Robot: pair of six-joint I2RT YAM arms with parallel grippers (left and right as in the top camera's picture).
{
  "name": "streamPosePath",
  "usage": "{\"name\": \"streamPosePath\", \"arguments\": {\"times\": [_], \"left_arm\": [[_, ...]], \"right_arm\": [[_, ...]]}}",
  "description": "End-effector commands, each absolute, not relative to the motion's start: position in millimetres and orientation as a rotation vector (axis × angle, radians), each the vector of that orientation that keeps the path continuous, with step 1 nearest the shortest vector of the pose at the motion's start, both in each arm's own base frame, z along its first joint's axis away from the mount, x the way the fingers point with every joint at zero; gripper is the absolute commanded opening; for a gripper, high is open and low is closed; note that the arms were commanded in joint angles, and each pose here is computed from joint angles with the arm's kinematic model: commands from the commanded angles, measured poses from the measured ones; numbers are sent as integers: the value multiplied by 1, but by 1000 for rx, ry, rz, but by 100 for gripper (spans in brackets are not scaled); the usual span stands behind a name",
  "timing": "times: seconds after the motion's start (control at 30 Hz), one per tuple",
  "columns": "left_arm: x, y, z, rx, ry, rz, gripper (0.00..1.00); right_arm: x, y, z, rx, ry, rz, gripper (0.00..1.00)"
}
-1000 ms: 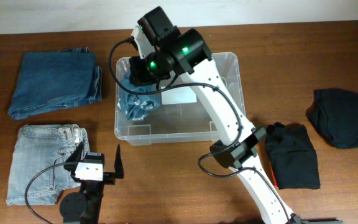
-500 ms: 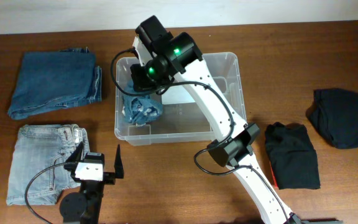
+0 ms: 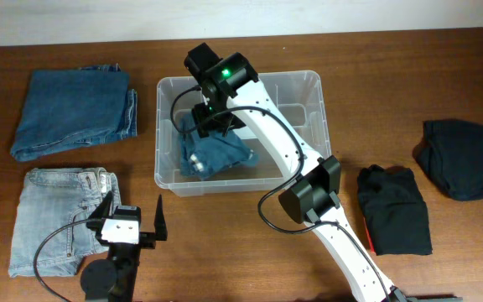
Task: Pack container
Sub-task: 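Lower the denim into the bin's left side and open the right gripper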
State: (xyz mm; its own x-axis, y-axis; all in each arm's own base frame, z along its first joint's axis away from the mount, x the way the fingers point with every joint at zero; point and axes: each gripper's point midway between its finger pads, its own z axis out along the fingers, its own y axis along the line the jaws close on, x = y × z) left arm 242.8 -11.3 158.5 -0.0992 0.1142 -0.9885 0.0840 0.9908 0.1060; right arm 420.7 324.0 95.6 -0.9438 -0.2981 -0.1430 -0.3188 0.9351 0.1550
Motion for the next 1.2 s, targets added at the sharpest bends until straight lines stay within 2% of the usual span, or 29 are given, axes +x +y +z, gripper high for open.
{"name": "streamPosePath", "arguments": {"times": [0.0, 0.07, 0.23, 0.3, 0.33, 0.37, 0.43, 0.5, 0.53, 0.83, 1.03, 1.17], "left_arm": [[243, -9, 157, 155, 1672, 47, 99], [243, -9, 157, 155, 1672, 47, 100], [243, -9, 157, 155, 1671, 47, 99], [243, -9, 157, 155, 1672, 47, 99], [243, -9, 157, 155, 1672, 47, 100], [243, -9, 157, 155, 1672, 47, 99], [243, -9, 157, 155, 1672, 47, 100], [243, -9, 157, 155, 1672, 47, 99], [243, -9, 157, 155, 1671, 47, 99], [243, -9, 157, 155, 1672, 47, 100], [243, -9, 157, 155, 1672, 47, 99], [243, -9, 157, 155, 1672, 47, 99]], "right_arm": [[437, 297, 117, -475, 2877, 43, 79], [440, 291, 127, -463, 2848, 6, 84], [439, 284, 144, -454, 2822, -19, 83], [437, 280, 138, -479, 2843, -42, 69], [437, 276, 131, -475, 2864, -56, 54], [437, 274, 128, -473, 2874, -62, 46], [434, 270, 120, -467, 2908, -65, 19], [426, 274, 116, -476, 2954, -4, 6], [421, 278, 113, -485, 2980, 38, 4], [395, 299, 93, -551, 3077, 137, 4], [380, 303, 53, -594, 3156, 90, 4], [367, 324, 45, -617, 3196, 262, 4]]}}
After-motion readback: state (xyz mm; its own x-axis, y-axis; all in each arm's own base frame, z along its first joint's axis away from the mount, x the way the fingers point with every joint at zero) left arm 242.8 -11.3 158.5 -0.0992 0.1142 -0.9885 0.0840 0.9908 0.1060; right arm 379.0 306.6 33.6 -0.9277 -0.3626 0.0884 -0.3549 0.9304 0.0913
